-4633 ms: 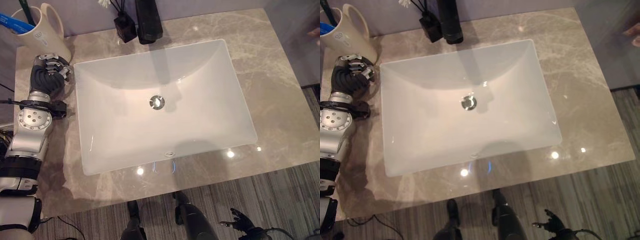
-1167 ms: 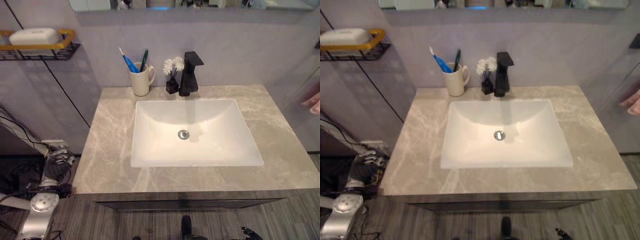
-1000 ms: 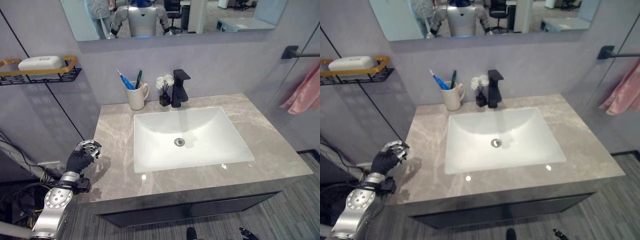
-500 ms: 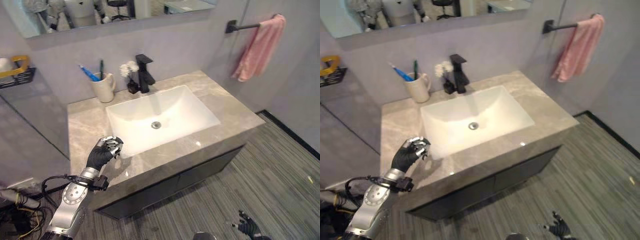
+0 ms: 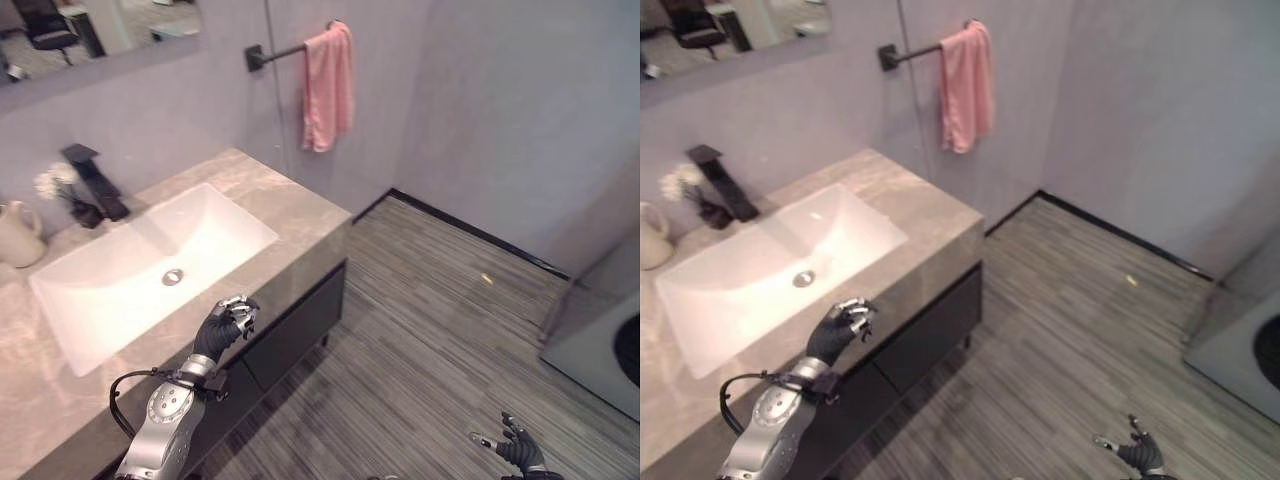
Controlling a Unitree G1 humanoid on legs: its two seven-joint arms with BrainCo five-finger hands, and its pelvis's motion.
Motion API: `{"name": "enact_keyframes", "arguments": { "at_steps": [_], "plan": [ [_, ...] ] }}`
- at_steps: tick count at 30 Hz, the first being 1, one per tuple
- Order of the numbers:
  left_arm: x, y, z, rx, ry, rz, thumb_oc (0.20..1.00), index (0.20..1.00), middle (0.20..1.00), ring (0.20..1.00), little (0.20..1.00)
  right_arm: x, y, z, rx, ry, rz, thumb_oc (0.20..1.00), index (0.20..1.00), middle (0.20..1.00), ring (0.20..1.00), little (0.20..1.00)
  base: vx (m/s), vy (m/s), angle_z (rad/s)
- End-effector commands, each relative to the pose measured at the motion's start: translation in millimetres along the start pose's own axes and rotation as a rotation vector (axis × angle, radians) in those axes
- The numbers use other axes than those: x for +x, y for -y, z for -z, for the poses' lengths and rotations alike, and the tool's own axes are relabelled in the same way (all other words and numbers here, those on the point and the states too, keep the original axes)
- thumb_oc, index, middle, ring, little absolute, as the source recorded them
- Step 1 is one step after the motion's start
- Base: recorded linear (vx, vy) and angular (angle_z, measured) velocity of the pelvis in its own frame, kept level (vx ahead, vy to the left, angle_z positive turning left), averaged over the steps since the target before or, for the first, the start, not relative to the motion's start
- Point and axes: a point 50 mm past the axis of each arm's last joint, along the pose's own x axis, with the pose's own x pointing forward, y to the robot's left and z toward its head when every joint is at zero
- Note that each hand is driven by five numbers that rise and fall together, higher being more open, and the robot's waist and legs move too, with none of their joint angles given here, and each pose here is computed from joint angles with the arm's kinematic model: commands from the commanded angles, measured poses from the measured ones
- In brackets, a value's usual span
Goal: Put brush and paste in cup on sink, flatten towel.
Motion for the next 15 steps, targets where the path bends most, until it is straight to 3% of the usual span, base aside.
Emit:
{"name": "enact_keyframes", "arguments": {
  "at_steps": [1, 7, 15],
  "plan": [
    [8.9, -1.8, -21.0, 0.008, 0.115, -0.02, 0.2, 0.2, 0.2, 0.2, 0.2, 14.2, 0.7, -42.4, -0.017, 0.169, 0.001, 1.0, 1.0, 1.0, 1.0, 1.0, 0.08, -0.116, -1.06],
    [3.8, -1.8, -8.7, 0.0, 0.06, -0.012, 0.2, 0.2, 0.2, 0.2, 0.2, 18.4, 0.8, -61.7, -0.063, 0.239, -0.006, 1.0, 1.0, 1.0, 1.0, 1.0, 0.1, 0.029, -0.98],
    [-3.4, 5.6, 30.0, -0.005, -0.119, -0.027, 0.2, 0.2, 0.2, 0.2, 0.2, 19.5, -15.3, -68.4, -0.04, 0.254, -0.039, 1.0, 1.0, 1.0, 1.0, 1.0, 0.12, 0.175, -0.64]
  ]
}}
